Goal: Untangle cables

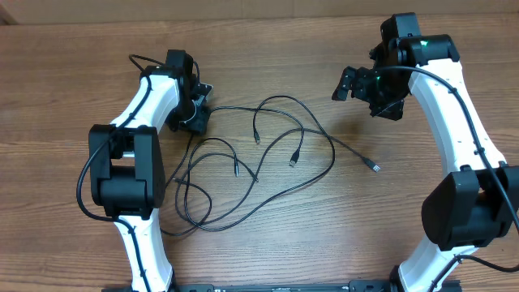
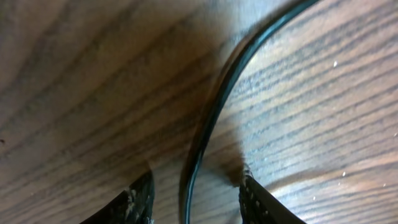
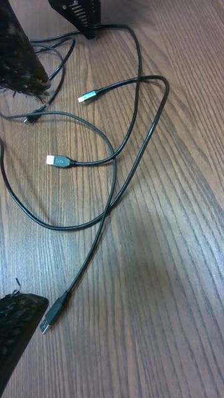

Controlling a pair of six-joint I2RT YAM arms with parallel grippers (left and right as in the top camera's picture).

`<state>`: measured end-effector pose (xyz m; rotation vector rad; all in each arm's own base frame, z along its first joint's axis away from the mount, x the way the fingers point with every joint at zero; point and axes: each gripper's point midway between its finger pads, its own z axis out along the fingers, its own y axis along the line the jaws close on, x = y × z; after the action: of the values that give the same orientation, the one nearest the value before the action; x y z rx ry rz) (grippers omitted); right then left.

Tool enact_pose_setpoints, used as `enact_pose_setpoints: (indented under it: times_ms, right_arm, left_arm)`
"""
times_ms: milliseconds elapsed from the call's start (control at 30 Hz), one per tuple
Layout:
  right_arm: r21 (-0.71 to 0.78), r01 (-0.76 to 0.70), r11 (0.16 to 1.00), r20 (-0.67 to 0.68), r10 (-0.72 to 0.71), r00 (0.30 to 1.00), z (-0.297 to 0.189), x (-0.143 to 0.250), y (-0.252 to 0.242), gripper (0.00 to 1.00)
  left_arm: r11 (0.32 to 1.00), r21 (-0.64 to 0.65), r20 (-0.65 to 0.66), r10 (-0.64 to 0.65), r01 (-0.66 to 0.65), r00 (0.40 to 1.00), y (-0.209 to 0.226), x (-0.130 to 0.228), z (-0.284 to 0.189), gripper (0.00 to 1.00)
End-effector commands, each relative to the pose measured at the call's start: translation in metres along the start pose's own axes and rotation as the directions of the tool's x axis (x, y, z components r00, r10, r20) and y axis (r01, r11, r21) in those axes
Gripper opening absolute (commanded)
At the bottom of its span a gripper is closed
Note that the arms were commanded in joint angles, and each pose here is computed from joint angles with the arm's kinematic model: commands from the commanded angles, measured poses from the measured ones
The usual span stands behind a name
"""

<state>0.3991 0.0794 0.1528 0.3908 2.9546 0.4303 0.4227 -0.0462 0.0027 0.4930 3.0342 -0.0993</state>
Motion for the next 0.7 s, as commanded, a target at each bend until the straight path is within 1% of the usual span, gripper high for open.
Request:
enact_pose_setpoints:
  times_ms: [0,33,133,167,233,267,300,433,500,567,667]
  right_arm:
    - [0.0,0.007,1.0,0.011,-0.007,1.0,-0.003,-0.002,-0.001,1.0]
    - [0.0,0.007,1.0,0.011,-0.007,1.0,-0.003,-0.002,-0.001,1.0]
    - [0.0,0.007,1.0,0.012,-0.007,1.0,-0.003,-0.002,-0.001,1.0]
    - [0.0,0.007,1.0,0.012,-0.007,1.0,-0.003,-0.002,-0.001,1.0]
    - [0.0,0.007,1.0,0.012,-0.007,1.0,-0.003,-0.002,-0.001,1.0]
    - [0.0,0.007,1.0,0.012,-0.007,1.0,-0.003,-0.002,-0.001,1.0]
    - [0.0,0.007,1.0,0.012,-0.007,1.0,-0.003,-0.002,-0.001,1.0]
    - [0.0,0.007,1.0,0.011,-0.007,1.0,-0.003,-0.002,-0.001,1.0]
    - [0.001,0.007,1.0,0.011,-0.007,1.0,-0.003,-0.002,-0.001,1.0]
    - [0.001,0.007,1.0,0.011,-0.007,1.0,-0.003,-0.002,-0.001,1.0]
    - [0.0,0.007,1.0,0.011,-0.007,1.0,-0.003,-0.002,-0.001,1.0]
  left_arm:
    - [1.0,0.002,-0.021,-0.016,0.016,1.0,0.001,0.01,0.014,0.46]
    - [1.0,0.002,-0.025,-0.016,0.016,1.0,0.0,0.013,0.018,0.46]
    - [1.0,0.002,-0.039,-0.018,0.018,0.999,-0.001,0.023,0.03,0.43]
    - [1.0,0.003,-0.045,-0.019,0.019,0.999,-0.001,0.026,0.034,0.39]
    - [1.0,-0.002,-0.058,-0.024,0.024,0.998,-0.001,0.033,0.04,0.23]
    - [0.999,-0.017,-0.067,-0.038,0.037,0.997,0.001,0.037,0.043,0.09]
    - [0.998,-0.031,-0.073,-0.05,0.048,0.996,0.003,0.039,0.043,0.04]
    - [0.989,-0.096,-0.075,-0.12,0.112,0.99,0.013,0.04,0.038,0.04]
    - [0.986,-0.101,-0.045,-0.138,0.133,0.989,0.015,0.03,0.025,0.04]
    - [0.982,-0.104,0.003,-0.155,0.155,0.988,0.017,0.014,0.003,0.04]
    - [0.977,-0.11,0.111,-0.171,0.183,0.979,0.02,-0.017,-0.049,0.04]
